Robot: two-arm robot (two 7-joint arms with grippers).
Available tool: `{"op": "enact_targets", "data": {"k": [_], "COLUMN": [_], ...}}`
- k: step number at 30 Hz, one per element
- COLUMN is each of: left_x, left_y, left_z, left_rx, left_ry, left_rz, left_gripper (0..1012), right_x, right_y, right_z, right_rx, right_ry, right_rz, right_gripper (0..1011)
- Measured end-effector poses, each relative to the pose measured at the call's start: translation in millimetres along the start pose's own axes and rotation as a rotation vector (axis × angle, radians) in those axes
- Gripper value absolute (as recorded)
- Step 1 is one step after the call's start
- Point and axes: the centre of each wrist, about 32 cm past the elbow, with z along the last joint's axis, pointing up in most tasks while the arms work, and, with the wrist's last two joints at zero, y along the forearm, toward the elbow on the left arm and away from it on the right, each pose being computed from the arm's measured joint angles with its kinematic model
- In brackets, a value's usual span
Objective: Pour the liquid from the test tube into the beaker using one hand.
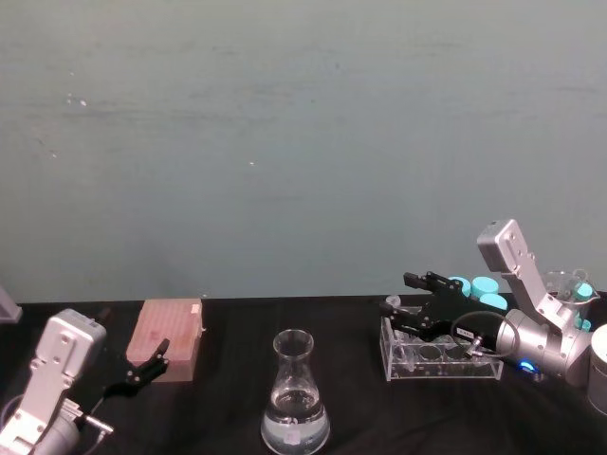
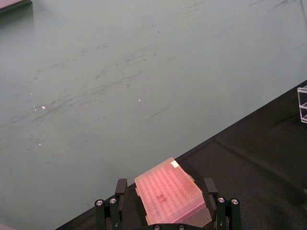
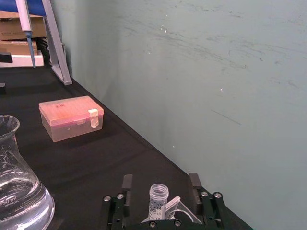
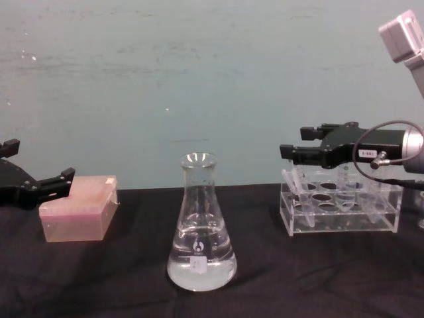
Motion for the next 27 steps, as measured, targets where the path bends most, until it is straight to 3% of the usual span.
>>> {"op": "enact_targets", "data": {"k": [5,9,10,27], "left_x": [0.0,0.0,0.0,0.0], "left_y": [0.0,0.0,0.0,0.0], "left_z": [0.0,0.0,0.0,0.0], "left_rx": [0.000,0.000,0.000,0.000], "left_ry": [0.000,0.000,0.000,0.000], "left_rz": [0.000,0.000,0.000,0.000], "left_gripper": [1000,1000,1000,1000], "right_x": [-0.1,-0.2,-0.2,-0.2], "right_y": [0.0,0.0,0.0,0.0], "right_z": [0.0,-0.1,-0.1,-0.1], "right_rx": [0.000,0.000,0.000,0.000], "right_ry": [0.000,0.001,0.001,0.001], "right_rz": [0.000,0.000,0.000,0.000], "right_gripper": [864,931,993,1000]}}
